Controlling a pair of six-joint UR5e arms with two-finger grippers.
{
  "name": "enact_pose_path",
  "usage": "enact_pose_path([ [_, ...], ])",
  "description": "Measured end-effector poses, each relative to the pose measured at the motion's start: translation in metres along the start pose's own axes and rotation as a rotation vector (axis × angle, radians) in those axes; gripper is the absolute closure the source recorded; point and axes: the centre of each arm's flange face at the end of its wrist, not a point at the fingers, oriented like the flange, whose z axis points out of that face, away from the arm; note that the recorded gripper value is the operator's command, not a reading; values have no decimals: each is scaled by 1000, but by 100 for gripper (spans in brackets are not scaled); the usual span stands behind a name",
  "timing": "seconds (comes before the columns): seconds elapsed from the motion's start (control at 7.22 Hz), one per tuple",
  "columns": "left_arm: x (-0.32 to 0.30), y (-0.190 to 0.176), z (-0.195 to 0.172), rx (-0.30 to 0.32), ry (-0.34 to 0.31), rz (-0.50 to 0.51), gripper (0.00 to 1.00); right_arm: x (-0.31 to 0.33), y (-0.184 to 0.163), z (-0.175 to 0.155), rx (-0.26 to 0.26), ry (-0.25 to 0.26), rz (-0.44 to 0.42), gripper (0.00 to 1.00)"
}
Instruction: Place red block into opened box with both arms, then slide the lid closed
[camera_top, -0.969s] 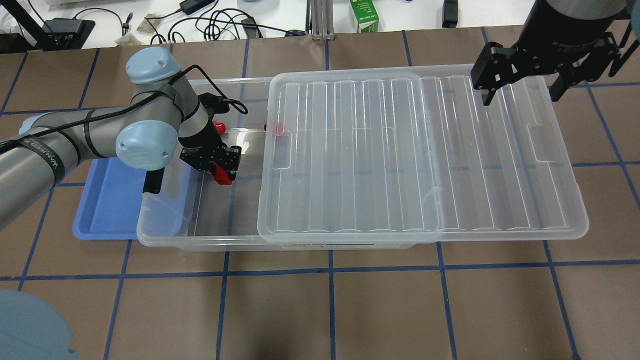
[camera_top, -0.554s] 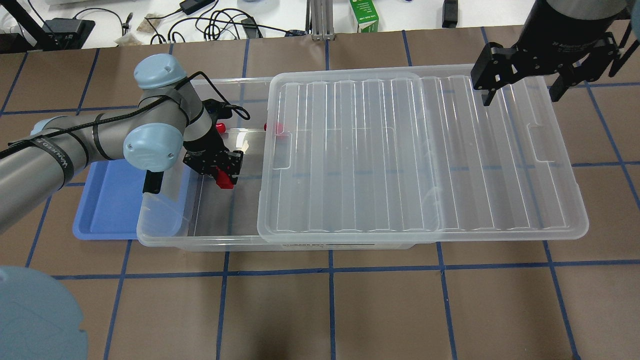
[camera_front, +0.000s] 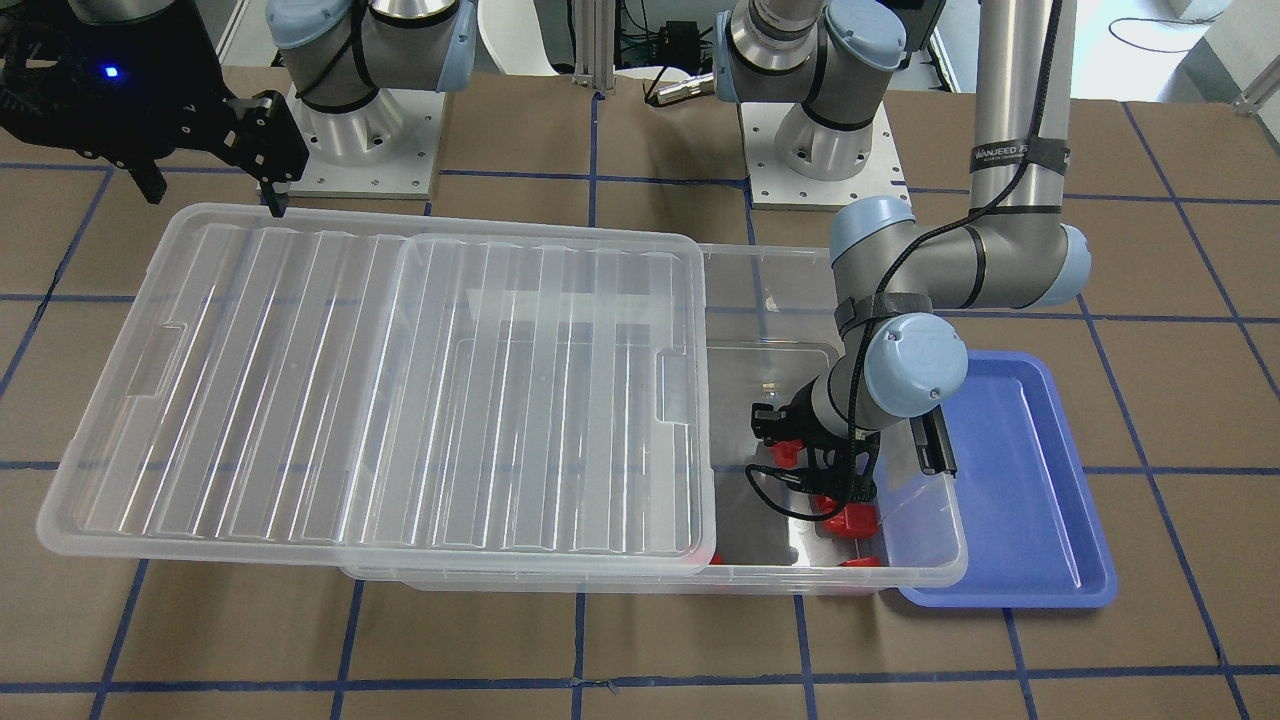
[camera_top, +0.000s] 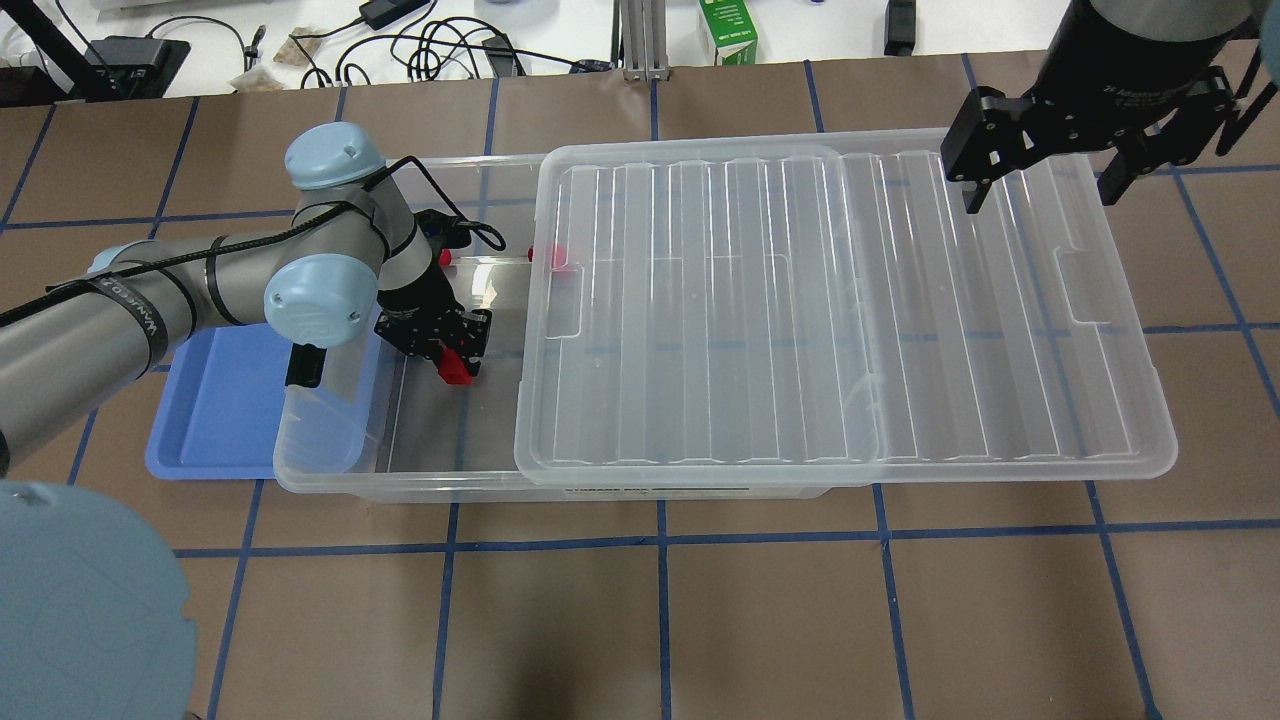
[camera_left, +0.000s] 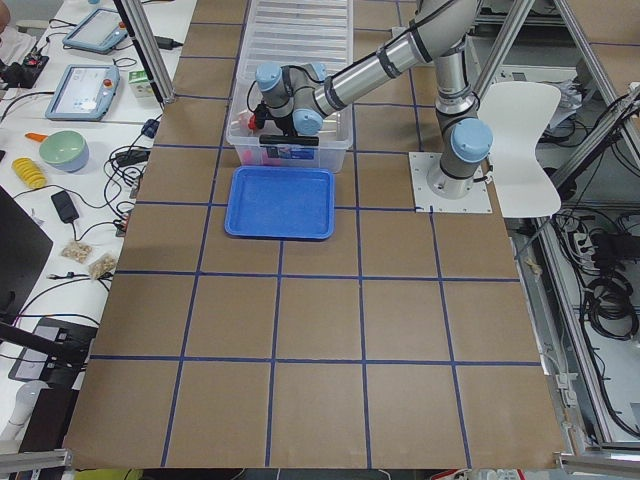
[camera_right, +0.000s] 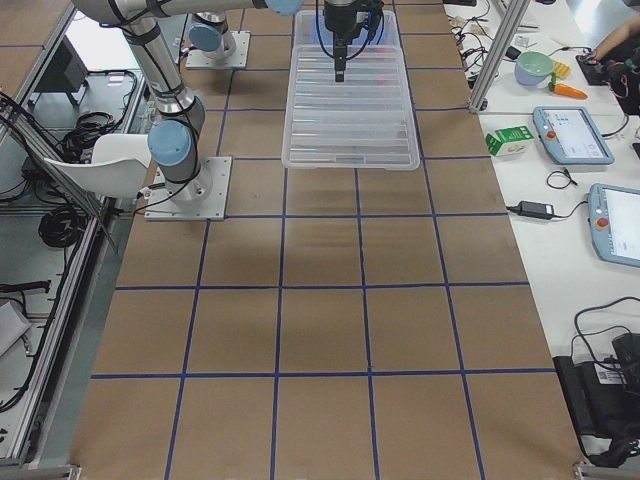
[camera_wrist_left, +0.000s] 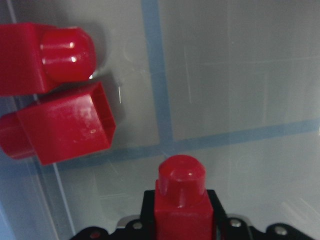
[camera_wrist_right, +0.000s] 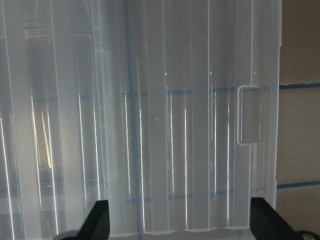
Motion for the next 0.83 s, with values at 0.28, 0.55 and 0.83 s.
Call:
enact_pose_path([
  [0.28, 0, -1, 4, -5, 1, -7, 9, 1, 0, -1, 1, -1, 3, 0],
  [0.55, 0, -3, 3, 0, 2, -12, 0, 1, 2, -4, 1, -2, 9, 0],
  [0.83, 3, -4, -22, 41, -7, -7, 0, 1, 4, -3, -4, -1, 9, 0],
])
